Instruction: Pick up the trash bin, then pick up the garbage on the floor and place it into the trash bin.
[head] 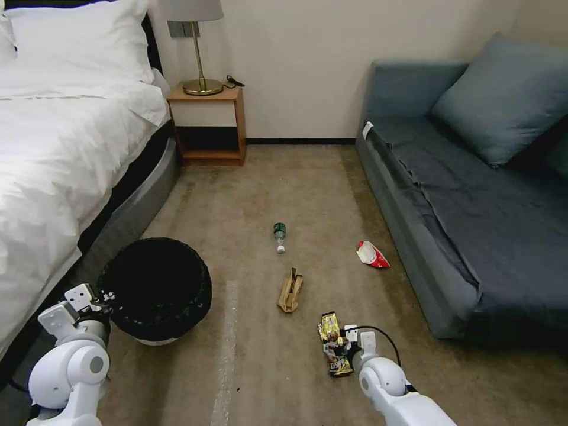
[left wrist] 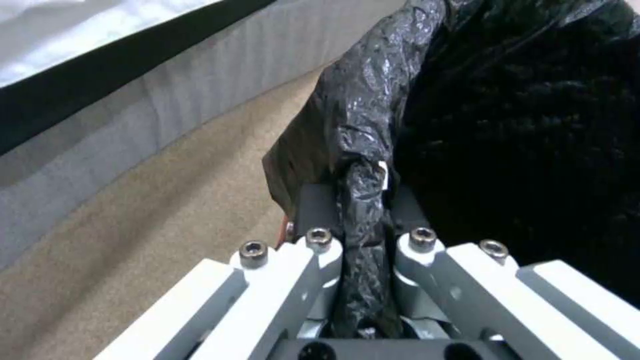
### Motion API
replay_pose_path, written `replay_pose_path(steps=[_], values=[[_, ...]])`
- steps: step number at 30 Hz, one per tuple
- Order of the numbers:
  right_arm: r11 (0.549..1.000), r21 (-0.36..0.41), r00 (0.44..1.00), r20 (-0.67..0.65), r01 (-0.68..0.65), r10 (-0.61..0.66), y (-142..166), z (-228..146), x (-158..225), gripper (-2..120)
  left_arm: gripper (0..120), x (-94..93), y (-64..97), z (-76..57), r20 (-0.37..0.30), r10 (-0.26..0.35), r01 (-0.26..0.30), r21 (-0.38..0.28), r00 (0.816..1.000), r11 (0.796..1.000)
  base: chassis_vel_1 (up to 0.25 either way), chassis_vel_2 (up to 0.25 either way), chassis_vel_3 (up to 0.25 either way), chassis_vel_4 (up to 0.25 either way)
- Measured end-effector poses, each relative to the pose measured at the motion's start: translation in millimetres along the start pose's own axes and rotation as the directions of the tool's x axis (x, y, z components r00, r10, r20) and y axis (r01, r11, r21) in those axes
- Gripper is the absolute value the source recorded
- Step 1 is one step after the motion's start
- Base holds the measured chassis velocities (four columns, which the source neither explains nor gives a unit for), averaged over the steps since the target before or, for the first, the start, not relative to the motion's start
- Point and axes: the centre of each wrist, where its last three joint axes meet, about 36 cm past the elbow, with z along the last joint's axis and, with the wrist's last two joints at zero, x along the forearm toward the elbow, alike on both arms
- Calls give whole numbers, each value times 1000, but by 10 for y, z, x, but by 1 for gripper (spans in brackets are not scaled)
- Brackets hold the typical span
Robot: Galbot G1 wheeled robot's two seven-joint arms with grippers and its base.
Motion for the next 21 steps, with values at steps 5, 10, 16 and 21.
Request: replay_pose_path(steps=[5,10,16,21], values=[[1000,6,1000,-6,-6,6,-4,91,-39,83,4,-6,-4,-18,5,2,-2,-1,1000,1000,0,0,0,0],[1000,8,1000,-7,-6,6,-3,163,-53,72,4,-13,-7,-34,9,3,-3,-2,1000,1000,0,0,0,0],[1000,17,1000,0,-7,7,-24,181,-45,53,4,-20,-12,-46,11,4,-4,-1,1000,1000,0,0,0,0],[1000,26,1000,15,-7,7,-41,148,-1,50,4,-43,-17,-40,8,4,-4,0,1000,1000,0,0,0,0]])
